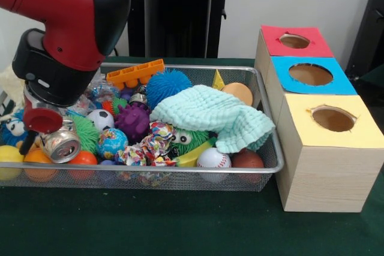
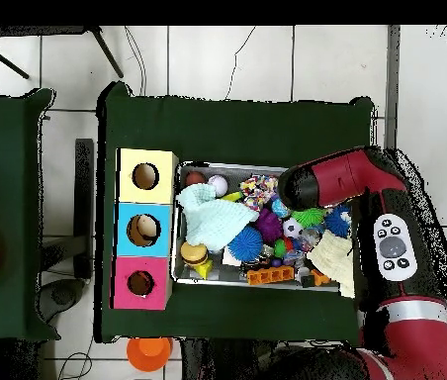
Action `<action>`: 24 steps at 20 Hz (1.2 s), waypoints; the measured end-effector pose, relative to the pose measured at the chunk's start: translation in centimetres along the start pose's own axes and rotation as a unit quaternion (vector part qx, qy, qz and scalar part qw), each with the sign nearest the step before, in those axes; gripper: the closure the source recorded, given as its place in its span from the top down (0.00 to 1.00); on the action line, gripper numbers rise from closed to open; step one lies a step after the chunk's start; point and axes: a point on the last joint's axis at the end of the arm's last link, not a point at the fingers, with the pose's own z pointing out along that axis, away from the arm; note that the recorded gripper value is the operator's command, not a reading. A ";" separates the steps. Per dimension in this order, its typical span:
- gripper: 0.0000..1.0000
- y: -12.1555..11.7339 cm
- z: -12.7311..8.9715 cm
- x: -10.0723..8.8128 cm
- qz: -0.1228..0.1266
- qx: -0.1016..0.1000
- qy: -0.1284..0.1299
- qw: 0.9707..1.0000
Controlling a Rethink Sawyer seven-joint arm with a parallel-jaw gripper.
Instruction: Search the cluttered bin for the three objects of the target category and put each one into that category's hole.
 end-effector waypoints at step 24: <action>1.00 2.2 3.1 0.7 -0.011 -0.035 0.033 0.999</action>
